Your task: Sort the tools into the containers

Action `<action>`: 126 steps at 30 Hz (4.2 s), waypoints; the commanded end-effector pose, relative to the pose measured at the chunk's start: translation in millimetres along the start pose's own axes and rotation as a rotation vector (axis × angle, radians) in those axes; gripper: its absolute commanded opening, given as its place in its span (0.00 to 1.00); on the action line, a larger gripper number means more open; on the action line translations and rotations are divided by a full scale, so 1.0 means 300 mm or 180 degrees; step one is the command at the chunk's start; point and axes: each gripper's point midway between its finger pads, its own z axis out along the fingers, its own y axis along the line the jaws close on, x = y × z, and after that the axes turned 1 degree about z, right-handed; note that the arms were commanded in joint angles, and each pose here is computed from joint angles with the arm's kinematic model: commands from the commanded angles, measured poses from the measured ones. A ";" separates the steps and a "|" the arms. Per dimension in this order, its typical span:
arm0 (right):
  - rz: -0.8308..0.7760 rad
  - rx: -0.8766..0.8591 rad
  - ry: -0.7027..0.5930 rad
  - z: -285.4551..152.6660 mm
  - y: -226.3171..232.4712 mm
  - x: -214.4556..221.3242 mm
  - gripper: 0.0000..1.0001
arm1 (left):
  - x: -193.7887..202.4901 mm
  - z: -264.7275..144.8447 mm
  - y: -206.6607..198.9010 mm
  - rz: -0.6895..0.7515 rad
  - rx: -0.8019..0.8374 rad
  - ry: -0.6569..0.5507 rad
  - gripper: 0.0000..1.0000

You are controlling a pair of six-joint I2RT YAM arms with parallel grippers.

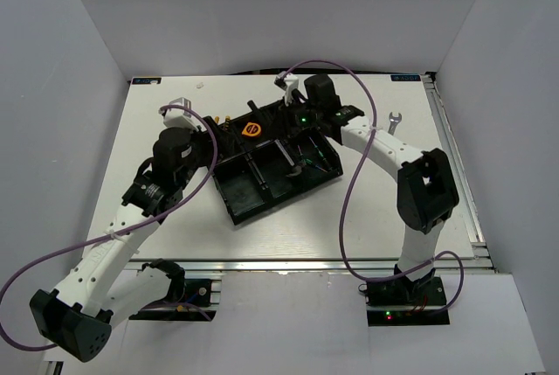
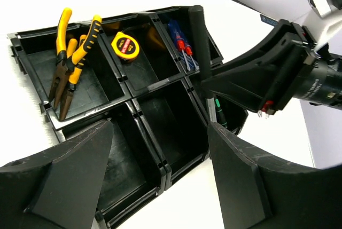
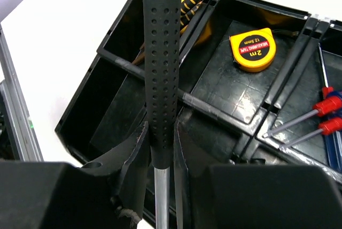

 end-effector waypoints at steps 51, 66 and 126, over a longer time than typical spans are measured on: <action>0.0425 0.2105 0.0560 -0.539 -0.698 0.258 0.74 | 0.030 0.028 0.013 -0.0018 -0.0033 0.0065 0.83; 0.1271 0.3683 0.1017 -0.810 -0.989 0.512 0.89 | 0.053 0.088 -0.013 0.0028 0.0034 0.0198 0.83; 0.2052 0.2788 0.0540 -0.827 -0.873 0.640 0.00 | 0.281 0.300 -0.480 -0.0447 0.1741 0.1215 0.83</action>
